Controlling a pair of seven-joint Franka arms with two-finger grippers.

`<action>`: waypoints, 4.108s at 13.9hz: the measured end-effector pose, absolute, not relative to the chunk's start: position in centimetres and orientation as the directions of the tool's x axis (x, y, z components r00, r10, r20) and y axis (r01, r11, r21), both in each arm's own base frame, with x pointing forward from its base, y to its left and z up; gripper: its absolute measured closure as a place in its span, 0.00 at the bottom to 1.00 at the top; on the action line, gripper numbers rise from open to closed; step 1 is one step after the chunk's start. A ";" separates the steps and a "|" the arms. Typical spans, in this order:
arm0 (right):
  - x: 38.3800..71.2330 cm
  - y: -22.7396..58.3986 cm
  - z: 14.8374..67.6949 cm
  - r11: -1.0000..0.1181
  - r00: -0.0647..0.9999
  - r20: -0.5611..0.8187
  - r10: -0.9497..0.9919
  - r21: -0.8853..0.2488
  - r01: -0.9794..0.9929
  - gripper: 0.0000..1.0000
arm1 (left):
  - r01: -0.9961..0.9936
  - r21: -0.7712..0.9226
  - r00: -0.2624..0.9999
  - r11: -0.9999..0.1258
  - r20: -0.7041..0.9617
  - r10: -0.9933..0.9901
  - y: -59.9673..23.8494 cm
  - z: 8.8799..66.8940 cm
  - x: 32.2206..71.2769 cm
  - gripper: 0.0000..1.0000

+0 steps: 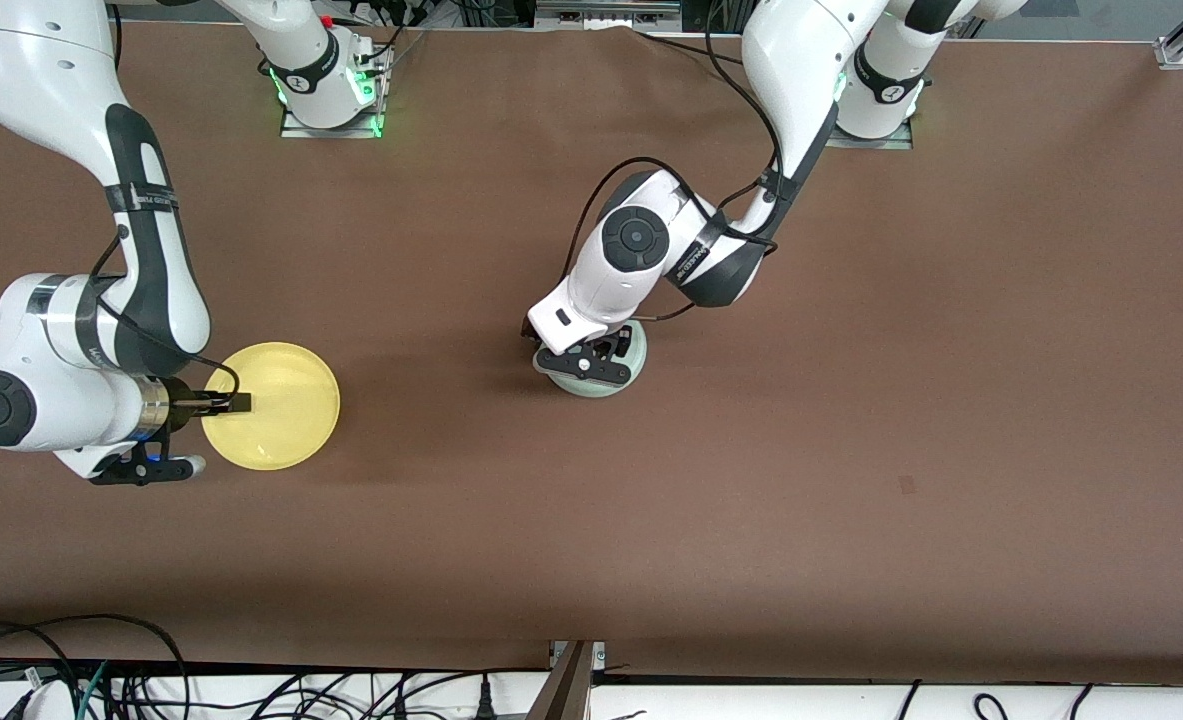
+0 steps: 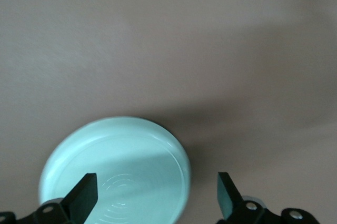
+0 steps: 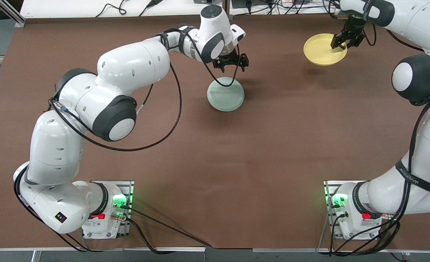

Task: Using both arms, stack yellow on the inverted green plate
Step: 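Release the green plate and raise the left gripper away, then carry the yellow plate with the right gripper over the inverted green plate, then lower the yellow plate onto the green plate and open the right gripper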

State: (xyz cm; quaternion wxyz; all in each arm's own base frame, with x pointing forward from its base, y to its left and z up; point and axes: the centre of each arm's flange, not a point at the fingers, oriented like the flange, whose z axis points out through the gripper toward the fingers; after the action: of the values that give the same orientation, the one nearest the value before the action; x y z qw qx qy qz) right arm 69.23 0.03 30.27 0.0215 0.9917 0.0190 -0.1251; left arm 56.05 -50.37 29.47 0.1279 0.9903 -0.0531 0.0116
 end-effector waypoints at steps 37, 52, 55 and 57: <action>50.5 40.6 18.5 -0.954 0.970 -0.160 -0.184 -0.209 -0.215 1.00 | -0.059 -0.021 0.997 -0.998 0.050 -0.060 1.0 56.3 56.0 0.00; 59.3 31.5 33.1 -0.963 0.966 -0.166 -0.197 -0.151 -0.222 0.00 | -0.063 -0.021 0.997 -0.998 0.054 -0.064 0.8 56.0 56.4 0.00; 62.9 24.2 38.0 -0.979 0.969 -0.196 -0.151 -0.103 -0.173 0.00 | -0.065 -0.022 0.996 -0.998 0.054 -0.066 0.7 56.0 56.4 0.00; 64.3 19.3 40.8 -0.983 0.967 -0.208 -0.147 -0.074 -0.166 0.00 | -0.067 -0.022 0.996 -0.998 0.054 -0.068 0.5 56.1 56.4 0.00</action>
State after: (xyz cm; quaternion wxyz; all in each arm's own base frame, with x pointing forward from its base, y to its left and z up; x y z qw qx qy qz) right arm 64.34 19.26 40.81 -0.0455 0.9907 -0.0789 -0.1014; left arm 56.37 0.54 56.05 -0.0099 0.9990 -0.0337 0.0276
